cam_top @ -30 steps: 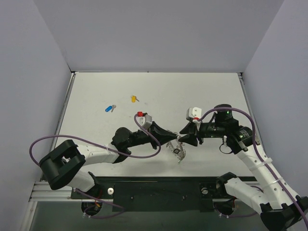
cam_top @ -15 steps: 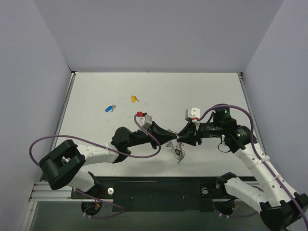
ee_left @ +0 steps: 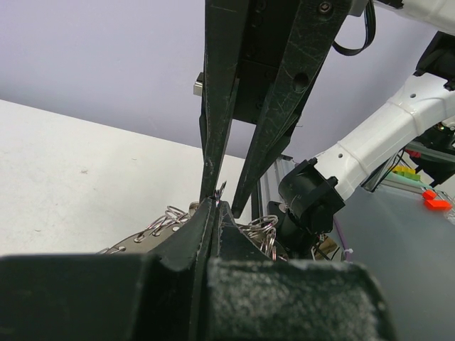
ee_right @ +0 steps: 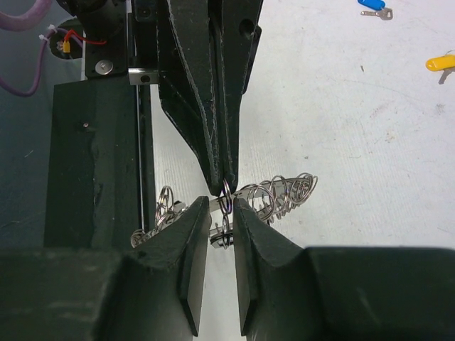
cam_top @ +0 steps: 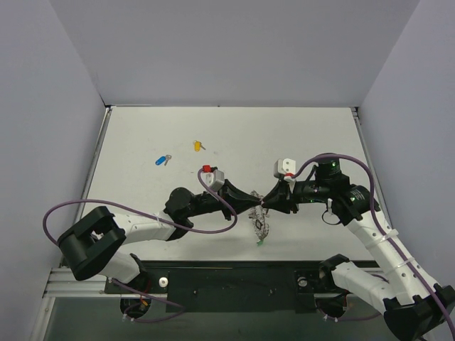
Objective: Put the keys on the keyring
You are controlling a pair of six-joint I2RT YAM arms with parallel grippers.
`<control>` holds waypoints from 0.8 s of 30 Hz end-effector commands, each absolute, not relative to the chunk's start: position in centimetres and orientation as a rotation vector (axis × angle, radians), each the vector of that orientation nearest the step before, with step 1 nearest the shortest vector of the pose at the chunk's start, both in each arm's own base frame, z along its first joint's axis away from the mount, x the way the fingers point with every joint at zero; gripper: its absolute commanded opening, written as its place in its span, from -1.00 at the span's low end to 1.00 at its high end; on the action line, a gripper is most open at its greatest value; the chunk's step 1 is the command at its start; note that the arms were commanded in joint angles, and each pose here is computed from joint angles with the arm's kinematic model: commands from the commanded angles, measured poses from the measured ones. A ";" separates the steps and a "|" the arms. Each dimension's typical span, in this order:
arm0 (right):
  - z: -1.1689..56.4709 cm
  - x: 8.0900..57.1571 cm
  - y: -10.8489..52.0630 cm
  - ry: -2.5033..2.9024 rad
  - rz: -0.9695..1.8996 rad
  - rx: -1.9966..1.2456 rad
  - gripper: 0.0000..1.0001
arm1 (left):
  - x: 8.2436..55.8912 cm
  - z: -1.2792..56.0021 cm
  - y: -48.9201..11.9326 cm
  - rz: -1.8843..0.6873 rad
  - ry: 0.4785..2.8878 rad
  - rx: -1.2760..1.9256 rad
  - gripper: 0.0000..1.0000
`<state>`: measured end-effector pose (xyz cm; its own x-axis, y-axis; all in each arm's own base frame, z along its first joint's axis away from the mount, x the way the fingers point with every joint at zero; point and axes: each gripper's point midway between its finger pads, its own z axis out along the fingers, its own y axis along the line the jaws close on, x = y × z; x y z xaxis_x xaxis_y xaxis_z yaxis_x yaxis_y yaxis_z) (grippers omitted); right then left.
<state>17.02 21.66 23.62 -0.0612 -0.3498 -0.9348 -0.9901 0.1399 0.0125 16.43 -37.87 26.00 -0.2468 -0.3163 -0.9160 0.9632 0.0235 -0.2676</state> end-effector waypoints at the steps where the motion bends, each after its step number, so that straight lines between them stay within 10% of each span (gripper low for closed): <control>1: 23.3 16.9 21.6 1.546 0.954 -1.359 -0.68 | 14.7 34.3 -35.3 -1.468 0.784 0.737 -1.00; 24: 22.9 17.3 22.0 1.547 0.962 -1.359 -1.00 | 14.7 34.6 -35.2 -1.470 0.777 0.733 -1.00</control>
